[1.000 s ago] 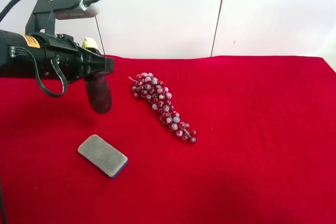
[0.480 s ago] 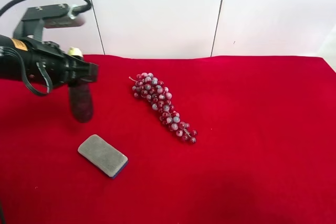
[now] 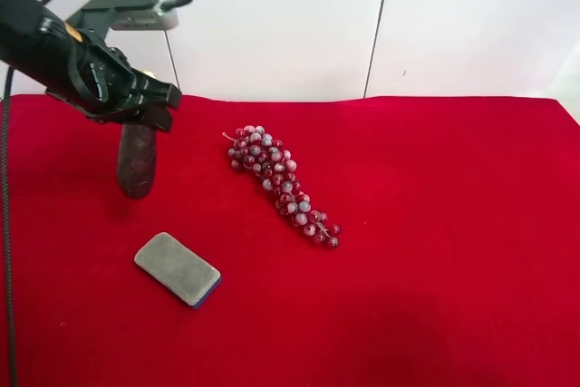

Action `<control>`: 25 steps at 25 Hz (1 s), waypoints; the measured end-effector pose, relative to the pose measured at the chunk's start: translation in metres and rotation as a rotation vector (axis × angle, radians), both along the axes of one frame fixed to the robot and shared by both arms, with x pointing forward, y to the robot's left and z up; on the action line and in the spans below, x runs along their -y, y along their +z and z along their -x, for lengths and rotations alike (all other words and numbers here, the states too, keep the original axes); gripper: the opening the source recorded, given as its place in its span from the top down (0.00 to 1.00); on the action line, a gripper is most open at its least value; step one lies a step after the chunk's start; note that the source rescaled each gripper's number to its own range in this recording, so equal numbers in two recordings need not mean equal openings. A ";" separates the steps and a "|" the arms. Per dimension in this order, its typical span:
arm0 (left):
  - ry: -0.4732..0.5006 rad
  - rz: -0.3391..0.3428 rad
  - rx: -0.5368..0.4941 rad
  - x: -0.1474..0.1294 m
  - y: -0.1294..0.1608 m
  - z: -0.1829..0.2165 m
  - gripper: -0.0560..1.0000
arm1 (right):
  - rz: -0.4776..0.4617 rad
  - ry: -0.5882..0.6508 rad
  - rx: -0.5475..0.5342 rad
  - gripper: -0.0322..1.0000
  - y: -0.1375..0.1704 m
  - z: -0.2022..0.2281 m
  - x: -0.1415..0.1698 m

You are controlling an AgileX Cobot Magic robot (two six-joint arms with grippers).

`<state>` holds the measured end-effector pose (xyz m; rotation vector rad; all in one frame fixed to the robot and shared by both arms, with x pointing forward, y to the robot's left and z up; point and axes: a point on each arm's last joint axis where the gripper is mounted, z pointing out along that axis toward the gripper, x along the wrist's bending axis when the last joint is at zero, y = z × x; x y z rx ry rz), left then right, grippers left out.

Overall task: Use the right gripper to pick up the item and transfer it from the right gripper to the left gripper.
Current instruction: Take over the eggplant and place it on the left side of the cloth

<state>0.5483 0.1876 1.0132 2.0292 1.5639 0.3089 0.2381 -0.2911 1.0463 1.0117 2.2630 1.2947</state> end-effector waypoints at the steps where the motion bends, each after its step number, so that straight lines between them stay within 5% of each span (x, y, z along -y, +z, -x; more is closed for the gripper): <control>1: -0.010 -0.008 -0.017 0.002 -0.002 -0.004 0.94 | 0.000 0.000 0.000 0.00 0.000 0.000 0.000; 11: -0.070 -0.081 -0.196 0.014 -0.055 -0.036 0.94 | 0.001 0.000 0.000 0.00 0.000 0.000 0.000; 25: -0.101 0.046 -0.202 0.036 -0.072 -0.067 0.94 | 0.001 0.000 0.000 0.00 0.000 0.000 0.000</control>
